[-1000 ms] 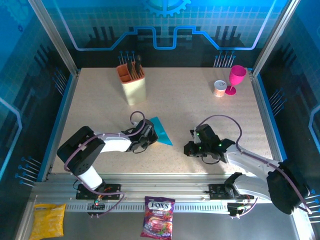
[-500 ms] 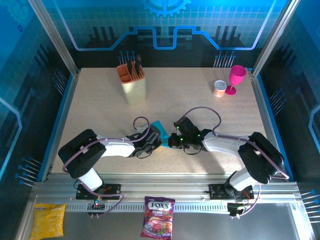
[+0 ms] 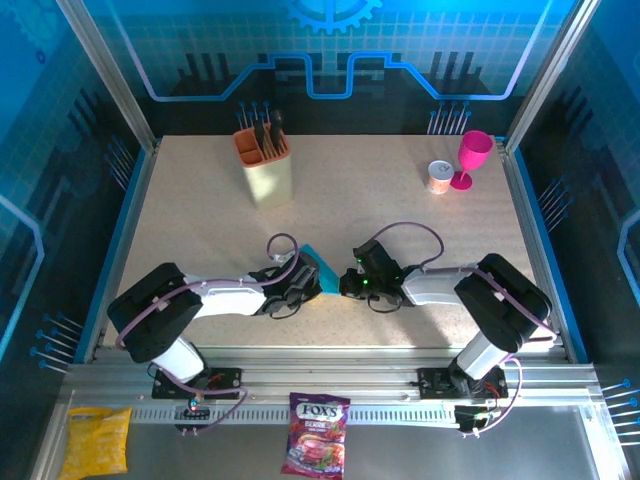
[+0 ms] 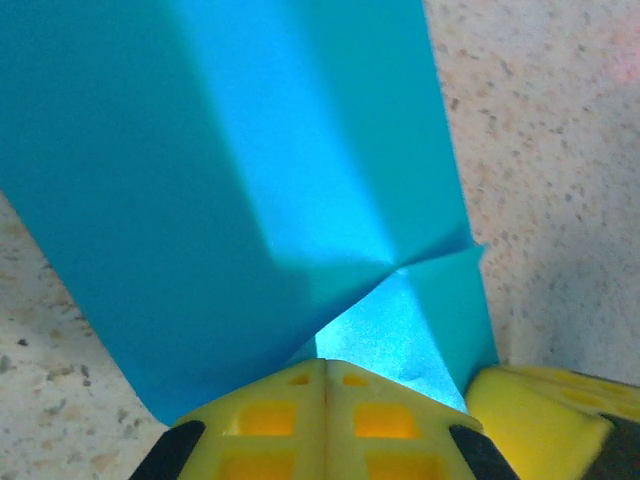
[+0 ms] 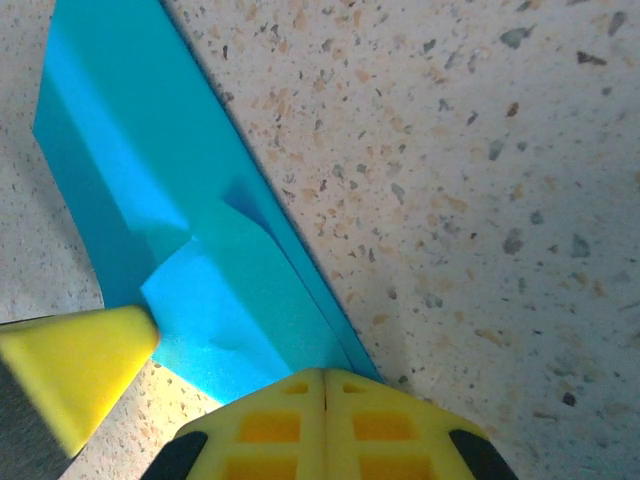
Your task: Fold a paper plane with a square sheet of paper (pick it up from the middle)
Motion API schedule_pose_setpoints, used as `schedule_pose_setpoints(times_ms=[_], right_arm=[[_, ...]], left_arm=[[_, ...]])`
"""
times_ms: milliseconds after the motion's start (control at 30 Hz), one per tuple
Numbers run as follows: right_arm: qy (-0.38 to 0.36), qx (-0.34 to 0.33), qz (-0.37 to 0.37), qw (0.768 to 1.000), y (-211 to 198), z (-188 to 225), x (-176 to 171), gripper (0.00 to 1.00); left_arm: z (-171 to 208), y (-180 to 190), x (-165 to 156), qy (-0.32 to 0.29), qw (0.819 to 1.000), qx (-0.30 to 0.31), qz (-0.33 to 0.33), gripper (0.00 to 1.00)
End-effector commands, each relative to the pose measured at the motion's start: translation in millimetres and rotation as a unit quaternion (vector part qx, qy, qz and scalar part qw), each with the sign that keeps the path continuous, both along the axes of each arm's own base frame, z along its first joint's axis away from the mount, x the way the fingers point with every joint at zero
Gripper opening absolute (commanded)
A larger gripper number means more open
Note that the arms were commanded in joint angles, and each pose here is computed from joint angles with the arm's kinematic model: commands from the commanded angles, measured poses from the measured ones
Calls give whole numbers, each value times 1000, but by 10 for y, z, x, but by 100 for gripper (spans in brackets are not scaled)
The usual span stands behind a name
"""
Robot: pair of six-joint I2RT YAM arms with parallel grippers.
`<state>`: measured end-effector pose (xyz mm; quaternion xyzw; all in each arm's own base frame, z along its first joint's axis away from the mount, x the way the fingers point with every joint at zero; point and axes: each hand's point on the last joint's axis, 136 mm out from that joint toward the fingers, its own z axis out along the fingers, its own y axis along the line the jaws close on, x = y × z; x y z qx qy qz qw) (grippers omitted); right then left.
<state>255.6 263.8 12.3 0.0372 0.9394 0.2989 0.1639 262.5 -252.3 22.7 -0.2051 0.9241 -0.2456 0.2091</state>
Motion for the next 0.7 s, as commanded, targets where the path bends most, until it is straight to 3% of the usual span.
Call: schedule_pose_setpoints(times_ms=[0, 200, 367, 667], right_arm=[[51, -54, -13, 997, -276, -378, -196, 0], [62, -57, -11, 996, -304, -456, -249, 0], [74, -52, -16, 996, -322, -532, -274, 0], [106, -78, -40, 991, -506, -674, -374, 0]], left_arm=[[244, -164, -30, -23, 997, -5, -70, 0], [337, -307, -11, -25, 996, -39, -78, 0], [146, -373, -1, -7, 996, -45, -76, 0], [-255, 33, -63, 20, 999, 25, -19, 0]])
